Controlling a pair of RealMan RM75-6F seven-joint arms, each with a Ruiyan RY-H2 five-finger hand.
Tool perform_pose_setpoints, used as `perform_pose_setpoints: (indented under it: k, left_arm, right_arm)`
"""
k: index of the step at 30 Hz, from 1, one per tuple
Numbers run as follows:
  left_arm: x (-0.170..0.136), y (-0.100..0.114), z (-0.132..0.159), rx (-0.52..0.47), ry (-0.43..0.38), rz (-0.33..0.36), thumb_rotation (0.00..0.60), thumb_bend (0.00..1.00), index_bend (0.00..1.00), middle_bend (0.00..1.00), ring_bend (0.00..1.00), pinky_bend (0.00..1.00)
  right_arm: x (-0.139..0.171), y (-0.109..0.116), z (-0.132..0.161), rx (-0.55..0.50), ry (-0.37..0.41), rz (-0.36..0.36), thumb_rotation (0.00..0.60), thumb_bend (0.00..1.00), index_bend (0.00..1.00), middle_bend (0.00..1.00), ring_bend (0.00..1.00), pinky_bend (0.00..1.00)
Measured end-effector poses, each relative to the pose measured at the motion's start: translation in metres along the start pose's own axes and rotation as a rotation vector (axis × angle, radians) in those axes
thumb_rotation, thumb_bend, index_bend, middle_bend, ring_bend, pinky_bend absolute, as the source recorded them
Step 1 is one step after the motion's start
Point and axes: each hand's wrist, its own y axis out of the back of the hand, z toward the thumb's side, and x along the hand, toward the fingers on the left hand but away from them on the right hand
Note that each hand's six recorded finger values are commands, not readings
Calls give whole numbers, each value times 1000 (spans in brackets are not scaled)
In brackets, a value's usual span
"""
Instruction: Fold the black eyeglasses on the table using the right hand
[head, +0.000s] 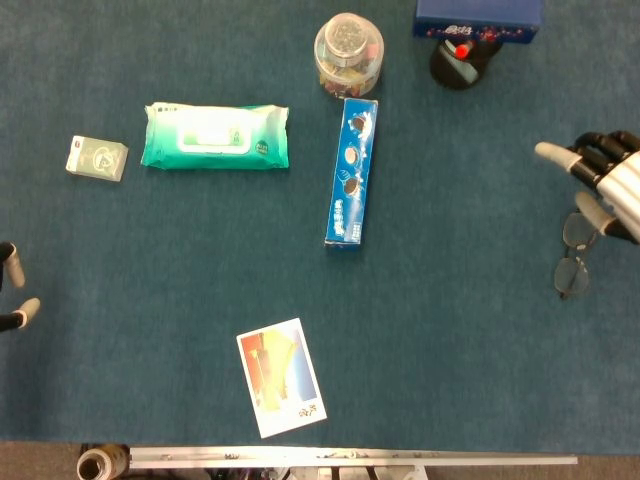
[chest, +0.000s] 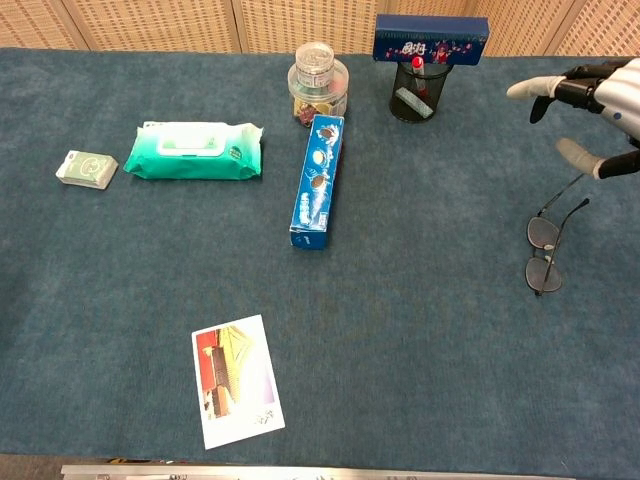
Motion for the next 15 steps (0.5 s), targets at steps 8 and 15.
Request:
perform_pose_setpoints:
  k: [8, 15]
  left_arm:
    - [0, 0, 0, 5, -2, -2, 600, 50, 617, 844, 1000, 985]
    - [1, 1, 1, 6, -6, -3, 600, 50, 617, 845, 1000, 985]
  right_arm:
    - [6, 7, -19, 25, -68, -19, 600, 487, 176, 377, 265, 370]
    - [13, 1, -38, 48, -125, 0, 600, 484, 176, 377, 265, 370]
